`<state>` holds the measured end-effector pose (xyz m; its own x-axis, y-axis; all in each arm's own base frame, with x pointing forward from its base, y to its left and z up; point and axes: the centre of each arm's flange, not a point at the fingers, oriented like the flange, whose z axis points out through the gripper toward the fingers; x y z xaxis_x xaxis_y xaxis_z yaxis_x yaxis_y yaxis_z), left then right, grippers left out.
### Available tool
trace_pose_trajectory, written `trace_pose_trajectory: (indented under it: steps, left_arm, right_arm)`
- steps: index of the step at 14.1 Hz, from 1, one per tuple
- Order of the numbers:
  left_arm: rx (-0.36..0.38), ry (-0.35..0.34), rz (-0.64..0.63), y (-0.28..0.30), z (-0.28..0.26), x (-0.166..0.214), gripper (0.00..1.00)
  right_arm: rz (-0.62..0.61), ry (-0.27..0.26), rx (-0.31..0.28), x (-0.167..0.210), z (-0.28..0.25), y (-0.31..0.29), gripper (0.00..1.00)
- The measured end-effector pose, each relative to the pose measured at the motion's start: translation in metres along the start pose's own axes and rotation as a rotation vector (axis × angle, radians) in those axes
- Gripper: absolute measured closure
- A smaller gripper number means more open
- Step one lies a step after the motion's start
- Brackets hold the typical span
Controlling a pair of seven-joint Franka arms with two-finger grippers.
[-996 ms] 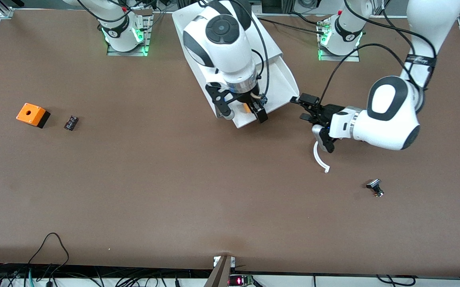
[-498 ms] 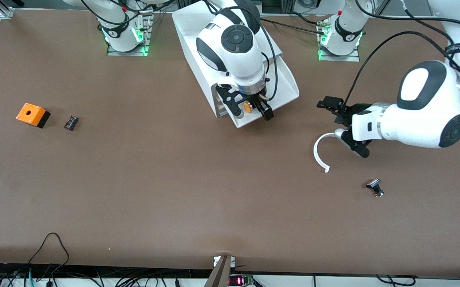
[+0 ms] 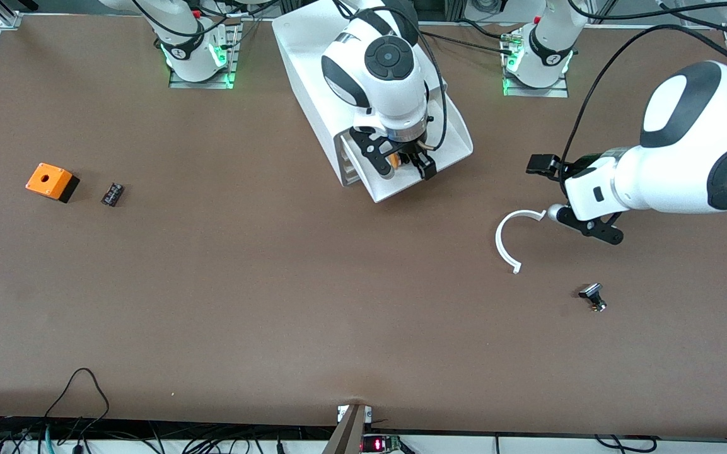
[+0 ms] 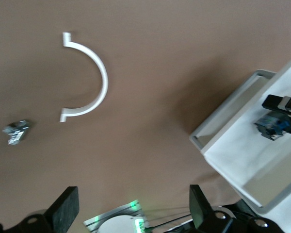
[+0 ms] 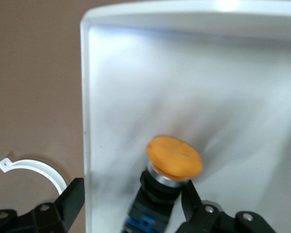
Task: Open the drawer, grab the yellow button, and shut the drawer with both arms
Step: 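Lift the button out with the right gripper while the left gripper releases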
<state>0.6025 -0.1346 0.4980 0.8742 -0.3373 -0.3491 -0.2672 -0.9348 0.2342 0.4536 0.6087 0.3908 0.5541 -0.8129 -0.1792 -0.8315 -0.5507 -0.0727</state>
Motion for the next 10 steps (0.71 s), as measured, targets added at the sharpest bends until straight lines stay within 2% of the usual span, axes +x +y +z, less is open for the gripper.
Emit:
trace_pose_trajectory:
  steps: [2, 4, 8, 9, 10]
  left_arm:
    - [0.033, -0.003, -0.005, 0.009, -0.01, -0.005, 0.0]
    - [0.037, -0.003, -0.005, 0.013, -0.013, -0.007, 0.0]
    - [0.037, -0.003, -0.006, 0.012, -0.013, -0.007, 0.0]
    - [0.038, -0.003, -0.007, 0.012, -0.013, -0.007, 0.0]
    - [0.039, -0.004, -0.008, 0.011, -0.012, -0.007, 0.0]
  right_arm:
    - [-0.006, 0.003, -0.011, -0.004, 0.005, 0.004, 0.11]
    - [-0.008, 0.006, -0.024, -0.005, 0.007, 0.006, 0.16]
    - [-0.009, 0.012, -0.065, -0.006, -0.002, 0.011, 0.63]
    - [-0.009, 0.011, -0.061, -0.007, -0.005, 0.011, 0.67]
    - [-0.01, 0.01, -0.057, -0.007, -0.008, 0.011, 0.67]
